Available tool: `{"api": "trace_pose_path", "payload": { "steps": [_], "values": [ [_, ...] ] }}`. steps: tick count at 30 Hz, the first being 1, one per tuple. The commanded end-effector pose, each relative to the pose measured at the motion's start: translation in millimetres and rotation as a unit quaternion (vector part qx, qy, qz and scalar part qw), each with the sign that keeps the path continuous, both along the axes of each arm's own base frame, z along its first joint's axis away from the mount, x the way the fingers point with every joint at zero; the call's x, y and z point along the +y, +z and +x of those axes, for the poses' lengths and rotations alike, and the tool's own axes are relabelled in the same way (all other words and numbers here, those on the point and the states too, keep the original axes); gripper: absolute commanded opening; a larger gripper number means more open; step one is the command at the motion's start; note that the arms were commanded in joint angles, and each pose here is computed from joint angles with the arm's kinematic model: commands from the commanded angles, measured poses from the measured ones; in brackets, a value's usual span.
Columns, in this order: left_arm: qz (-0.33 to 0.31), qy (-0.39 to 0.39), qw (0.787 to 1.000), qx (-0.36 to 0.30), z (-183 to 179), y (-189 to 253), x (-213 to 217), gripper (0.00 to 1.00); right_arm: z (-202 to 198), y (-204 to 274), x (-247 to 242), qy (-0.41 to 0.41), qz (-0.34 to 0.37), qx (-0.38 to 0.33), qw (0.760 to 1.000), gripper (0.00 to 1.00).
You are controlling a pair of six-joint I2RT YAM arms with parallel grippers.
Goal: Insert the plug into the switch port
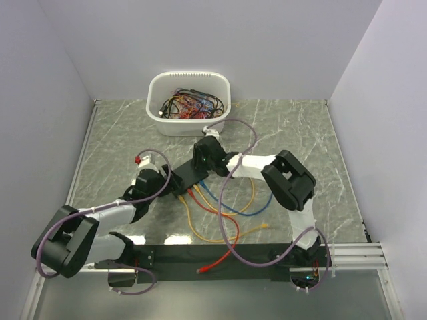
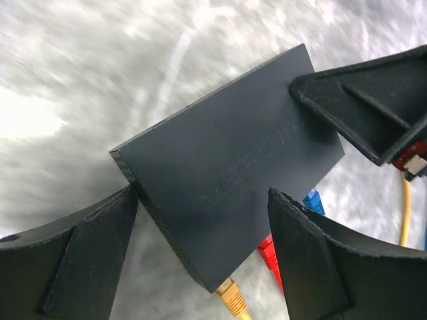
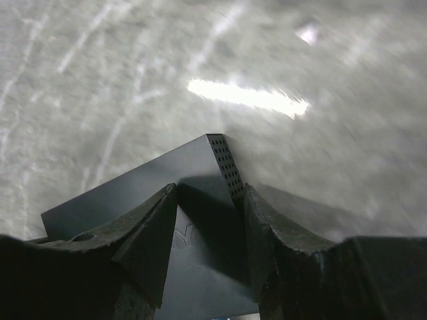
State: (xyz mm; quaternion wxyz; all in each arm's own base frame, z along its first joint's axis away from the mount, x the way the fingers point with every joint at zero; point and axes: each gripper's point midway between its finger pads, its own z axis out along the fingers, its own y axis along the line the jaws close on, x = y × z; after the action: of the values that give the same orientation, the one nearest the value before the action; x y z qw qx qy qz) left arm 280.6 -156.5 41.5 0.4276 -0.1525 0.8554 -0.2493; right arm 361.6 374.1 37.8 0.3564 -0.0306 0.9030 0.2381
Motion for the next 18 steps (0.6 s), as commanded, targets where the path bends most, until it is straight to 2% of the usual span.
{"api": "trace_pose_path", "payload": {
  "steps": [1, 10, 14, 18],
  "values": [
    [-0.037, -0.053, 0.998, -0.003, 7.4, 16.7, -21.1, 0.84, -47.2, 18.7, 78.5, 0.143, 0.084, 0.051, 0.985, 0.50],
    [-0.043, -0.031, 0.999, -0.003, 31.6, 15.3, -2.5, 0.83, -24.3, 47.9, 112.3, 0.204, 0.100, -0.010, 0.974, 0.52],
    [-0.048, -0.030, 0.998, 0.003, 31.0, 11.9, -1.7, 0.82, -9.7, 45.4, 99.5, 0.188, 0.050, -0.032, 0.980, 0.54],
    [-0.043, -0.014, 0.999, -0.015, 32.1, 23.5, 5.8, 0.83, -4.6, 74.2, 72.6, 0.163, 0.035, -0.080, 0.983, 0.56]
  ]
}}
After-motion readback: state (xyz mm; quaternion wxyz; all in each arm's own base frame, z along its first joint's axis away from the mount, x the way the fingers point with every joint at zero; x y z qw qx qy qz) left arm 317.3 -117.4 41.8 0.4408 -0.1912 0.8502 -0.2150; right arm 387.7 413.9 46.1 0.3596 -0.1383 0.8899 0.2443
